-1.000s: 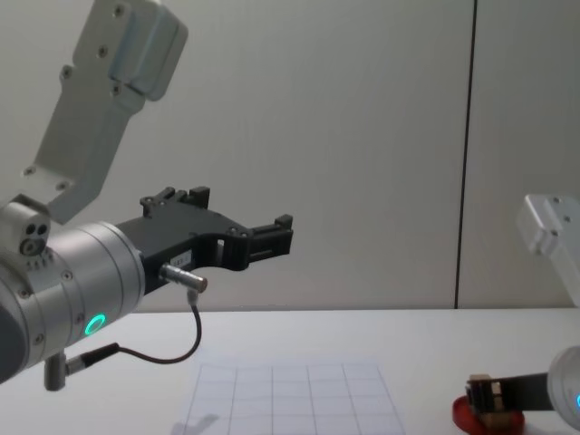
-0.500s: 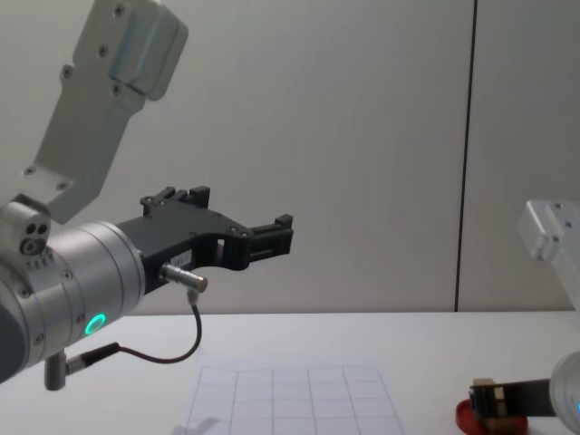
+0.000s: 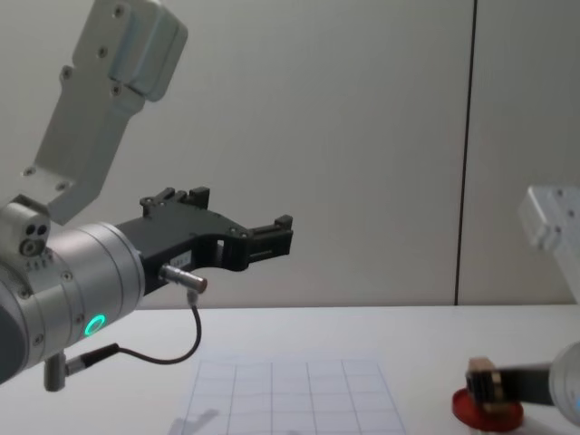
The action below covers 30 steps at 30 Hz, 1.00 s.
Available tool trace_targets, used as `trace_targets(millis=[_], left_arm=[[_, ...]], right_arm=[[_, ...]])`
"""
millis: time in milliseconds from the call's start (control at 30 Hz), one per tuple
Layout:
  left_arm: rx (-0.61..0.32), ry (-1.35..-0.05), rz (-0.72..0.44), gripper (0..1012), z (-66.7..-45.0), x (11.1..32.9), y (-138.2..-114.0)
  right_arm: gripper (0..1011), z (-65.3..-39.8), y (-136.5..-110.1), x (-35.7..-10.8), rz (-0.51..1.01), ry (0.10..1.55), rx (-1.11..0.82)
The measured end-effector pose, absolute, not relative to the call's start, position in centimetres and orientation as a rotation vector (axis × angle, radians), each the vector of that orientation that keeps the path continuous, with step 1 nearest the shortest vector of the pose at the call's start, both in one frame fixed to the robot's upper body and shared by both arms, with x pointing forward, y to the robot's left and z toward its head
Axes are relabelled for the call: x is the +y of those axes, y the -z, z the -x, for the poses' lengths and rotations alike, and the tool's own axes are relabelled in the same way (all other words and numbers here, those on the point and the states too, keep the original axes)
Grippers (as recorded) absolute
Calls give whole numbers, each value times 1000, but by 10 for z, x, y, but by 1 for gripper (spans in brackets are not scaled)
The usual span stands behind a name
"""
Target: Use the one hand to pick up the stamp and affix it onto the A4 paper.
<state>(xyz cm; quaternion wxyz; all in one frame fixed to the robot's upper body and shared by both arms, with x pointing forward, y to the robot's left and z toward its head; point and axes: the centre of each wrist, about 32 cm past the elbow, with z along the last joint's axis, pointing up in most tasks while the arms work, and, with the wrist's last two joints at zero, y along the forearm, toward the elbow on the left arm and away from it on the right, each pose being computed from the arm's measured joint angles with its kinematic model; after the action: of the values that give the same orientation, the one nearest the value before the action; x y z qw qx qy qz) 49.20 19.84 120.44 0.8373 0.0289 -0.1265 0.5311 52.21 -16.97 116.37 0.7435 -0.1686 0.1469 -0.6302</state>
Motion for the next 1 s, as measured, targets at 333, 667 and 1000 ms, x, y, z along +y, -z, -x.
trace_targets(millis=[333,667,1000], left_arm=[[-268,-1124,-61,1002,-492,198,-1204],[-268,-1124,-61,1002,-492,198,-1204],[-268,-1124,-61,1002,-492,198,-1204]], right_arm=[[221,-519,-1177,-172,268,1345,202],[221,-517,-1196,-175,164,1250,130],[221,-520,-1206,-175,123,1110,138]])
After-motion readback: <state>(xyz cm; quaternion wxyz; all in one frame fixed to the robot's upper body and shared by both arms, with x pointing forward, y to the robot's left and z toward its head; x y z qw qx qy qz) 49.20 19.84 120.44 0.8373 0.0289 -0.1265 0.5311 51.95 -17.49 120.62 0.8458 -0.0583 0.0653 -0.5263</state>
